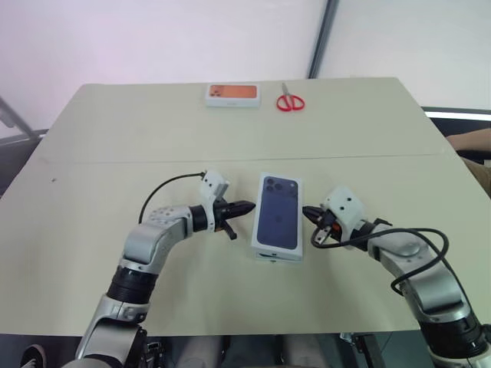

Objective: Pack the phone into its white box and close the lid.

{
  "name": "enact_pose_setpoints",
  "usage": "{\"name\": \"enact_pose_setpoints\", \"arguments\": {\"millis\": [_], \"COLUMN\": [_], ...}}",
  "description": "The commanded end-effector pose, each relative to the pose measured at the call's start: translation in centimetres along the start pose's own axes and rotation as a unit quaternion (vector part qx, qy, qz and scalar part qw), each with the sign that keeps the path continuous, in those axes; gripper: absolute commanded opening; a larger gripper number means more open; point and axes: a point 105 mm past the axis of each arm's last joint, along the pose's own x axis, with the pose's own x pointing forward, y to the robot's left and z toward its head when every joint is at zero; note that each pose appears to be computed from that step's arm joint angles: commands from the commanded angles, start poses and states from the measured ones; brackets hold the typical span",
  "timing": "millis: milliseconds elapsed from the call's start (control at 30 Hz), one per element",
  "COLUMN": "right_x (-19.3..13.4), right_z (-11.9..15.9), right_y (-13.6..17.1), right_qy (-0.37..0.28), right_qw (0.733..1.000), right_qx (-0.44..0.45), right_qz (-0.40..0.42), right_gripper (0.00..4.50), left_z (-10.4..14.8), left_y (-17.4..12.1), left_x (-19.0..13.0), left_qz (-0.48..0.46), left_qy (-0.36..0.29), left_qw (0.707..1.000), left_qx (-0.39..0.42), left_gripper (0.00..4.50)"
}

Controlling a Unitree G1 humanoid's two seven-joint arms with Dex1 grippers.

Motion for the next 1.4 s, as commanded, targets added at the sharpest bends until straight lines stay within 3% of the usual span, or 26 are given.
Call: {"name": "enact_pose_setpoints", "arguments": {"millis": [33, 667, 1400], "right_x": [-0.2, 0.4, 0.9], "right_z": [1.9, 0.1, -0.5], "right_y": [1.6, 1.1, 0.0], "right_qy": [-0.034, 0.004, 0.023], "right_qw": [0.999, 1.000, 0.999], "right_qx": [-0.014, -0.027, -0.038], "right_qz": [0.036, 0.011, -0.010], "right_gripper": [0.05, 0.05, 0.05], "left_z": [0.7, -0.9, -0.7], "left_y": [-1.7, -0.8, -0.6], "left_x": [0.4, 0.1, 0.3], "left_qz": [-0.036, -0.018, -0.013], "left_qy": [-0.015, 0.005, -0.002], "left_qw": [0.999, 1.000, 1.000], "left_qx": [0.005, 0.004, 0.007], "left_gripper": [0.00, 0.00, 0.00]}}
